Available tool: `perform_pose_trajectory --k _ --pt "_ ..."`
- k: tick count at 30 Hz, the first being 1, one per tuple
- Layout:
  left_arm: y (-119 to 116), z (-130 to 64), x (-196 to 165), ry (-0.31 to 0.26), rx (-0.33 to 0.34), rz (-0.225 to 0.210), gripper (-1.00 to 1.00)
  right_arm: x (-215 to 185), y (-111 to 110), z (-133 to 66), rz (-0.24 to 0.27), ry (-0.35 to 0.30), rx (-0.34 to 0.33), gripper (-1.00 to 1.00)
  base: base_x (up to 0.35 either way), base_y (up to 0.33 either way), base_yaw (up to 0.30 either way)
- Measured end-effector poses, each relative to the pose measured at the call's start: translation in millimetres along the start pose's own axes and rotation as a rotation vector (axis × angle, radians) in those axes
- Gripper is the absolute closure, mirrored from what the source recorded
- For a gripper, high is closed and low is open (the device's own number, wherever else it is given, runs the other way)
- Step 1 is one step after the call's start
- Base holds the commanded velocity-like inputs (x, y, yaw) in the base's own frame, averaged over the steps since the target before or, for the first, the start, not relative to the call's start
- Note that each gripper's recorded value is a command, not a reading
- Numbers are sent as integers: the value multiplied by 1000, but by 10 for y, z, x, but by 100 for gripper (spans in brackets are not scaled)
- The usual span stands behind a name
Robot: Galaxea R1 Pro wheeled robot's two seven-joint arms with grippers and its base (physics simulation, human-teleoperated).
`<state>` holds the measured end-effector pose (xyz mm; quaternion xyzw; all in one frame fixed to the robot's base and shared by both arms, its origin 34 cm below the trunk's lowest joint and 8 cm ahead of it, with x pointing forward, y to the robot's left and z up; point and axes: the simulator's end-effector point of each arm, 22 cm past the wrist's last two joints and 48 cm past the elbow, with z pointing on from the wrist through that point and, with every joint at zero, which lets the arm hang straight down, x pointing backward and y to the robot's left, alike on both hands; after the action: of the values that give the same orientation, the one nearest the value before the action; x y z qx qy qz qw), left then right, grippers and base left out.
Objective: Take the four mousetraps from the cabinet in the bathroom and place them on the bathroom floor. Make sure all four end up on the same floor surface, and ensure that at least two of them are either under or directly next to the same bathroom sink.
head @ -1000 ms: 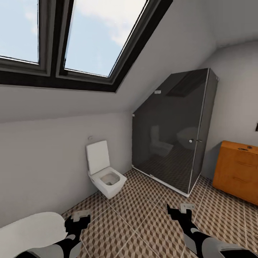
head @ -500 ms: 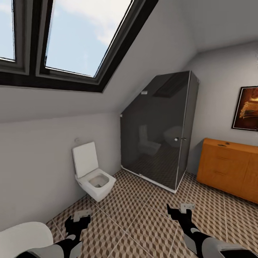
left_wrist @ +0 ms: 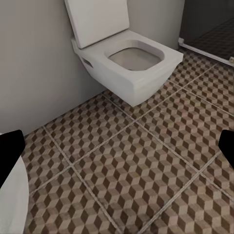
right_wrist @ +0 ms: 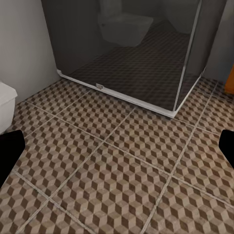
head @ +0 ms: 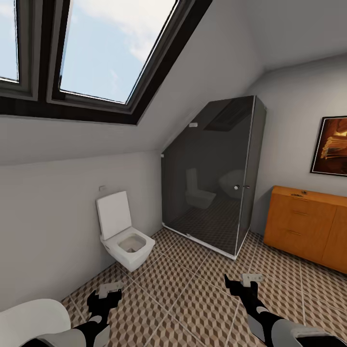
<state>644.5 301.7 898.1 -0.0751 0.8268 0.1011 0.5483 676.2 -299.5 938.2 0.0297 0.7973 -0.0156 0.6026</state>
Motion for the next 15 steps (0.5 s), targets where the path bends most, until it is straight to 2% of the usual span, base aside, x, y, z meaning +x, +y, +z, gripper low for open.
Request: perform_pose_trajectory --k 15 --pt "-1 -1 90 15 0 4 -100 55 -3 10 0 9 1 -100 0 0 -9"
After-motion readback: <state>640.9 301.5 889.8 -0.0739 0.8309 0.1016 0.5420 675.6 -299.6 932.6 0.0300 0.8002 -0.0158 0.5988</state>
